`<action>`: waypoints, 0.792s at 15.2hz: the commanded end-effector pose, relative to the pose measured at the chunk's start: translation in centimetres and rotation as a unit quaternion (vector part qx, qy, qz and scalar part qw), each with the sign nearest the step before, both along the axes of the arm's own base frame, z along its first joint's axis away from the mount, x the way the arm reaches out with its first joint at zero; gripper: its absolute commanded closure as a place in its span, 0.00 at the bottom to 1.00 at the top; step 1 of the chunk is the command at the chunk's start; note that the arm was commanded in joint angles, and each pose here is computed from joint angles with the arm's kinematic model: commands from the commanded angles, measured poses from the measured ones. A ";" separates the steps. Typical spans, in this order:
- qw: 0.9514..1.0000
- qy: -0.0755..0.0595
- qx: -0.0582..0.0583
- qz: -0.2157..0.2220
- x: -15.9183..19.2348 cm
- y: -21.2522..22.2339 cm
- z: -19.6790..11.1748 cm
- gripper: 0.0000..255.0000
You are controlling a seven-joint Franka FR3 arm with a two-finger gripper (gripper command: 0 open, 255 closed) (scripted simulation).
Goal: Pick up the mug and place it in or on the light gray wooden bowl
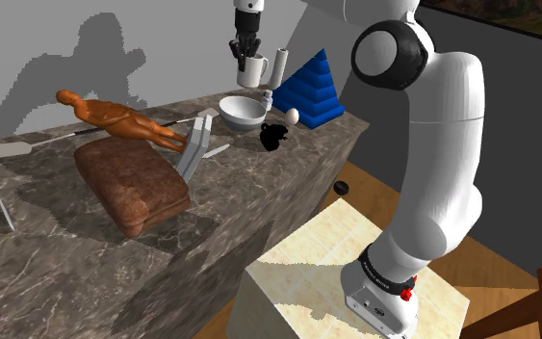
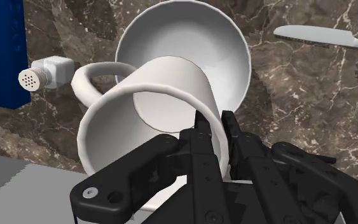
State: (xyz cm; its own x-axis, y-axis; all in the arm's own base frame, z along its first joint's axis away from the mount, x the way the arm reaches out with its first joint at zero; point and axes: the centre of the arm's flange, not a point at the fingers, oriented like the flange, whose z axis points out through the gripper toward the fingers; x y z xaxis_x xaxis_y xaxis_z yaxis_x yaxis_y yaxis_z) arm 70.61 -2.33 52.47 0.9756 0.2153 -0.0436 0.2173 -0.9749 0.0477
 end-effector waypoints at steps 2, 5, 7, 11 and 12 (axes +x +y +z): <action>1.000 0.000 0.000 0.001 0.4 -0.9 -1.1 1.00; 1.000 0.000 0.000 0.001 0.4 -0.9 -2.7 1.00; 1.000 0.000 0.000 0.001 0.4 -0.9 -3.8 1.00; 1.000 0.000 0.000 0.001 0.4 -0.9 -5.9 1.00; 1.000 0.000 0.000 0.001 0.4 -0.9 -6.4 1.00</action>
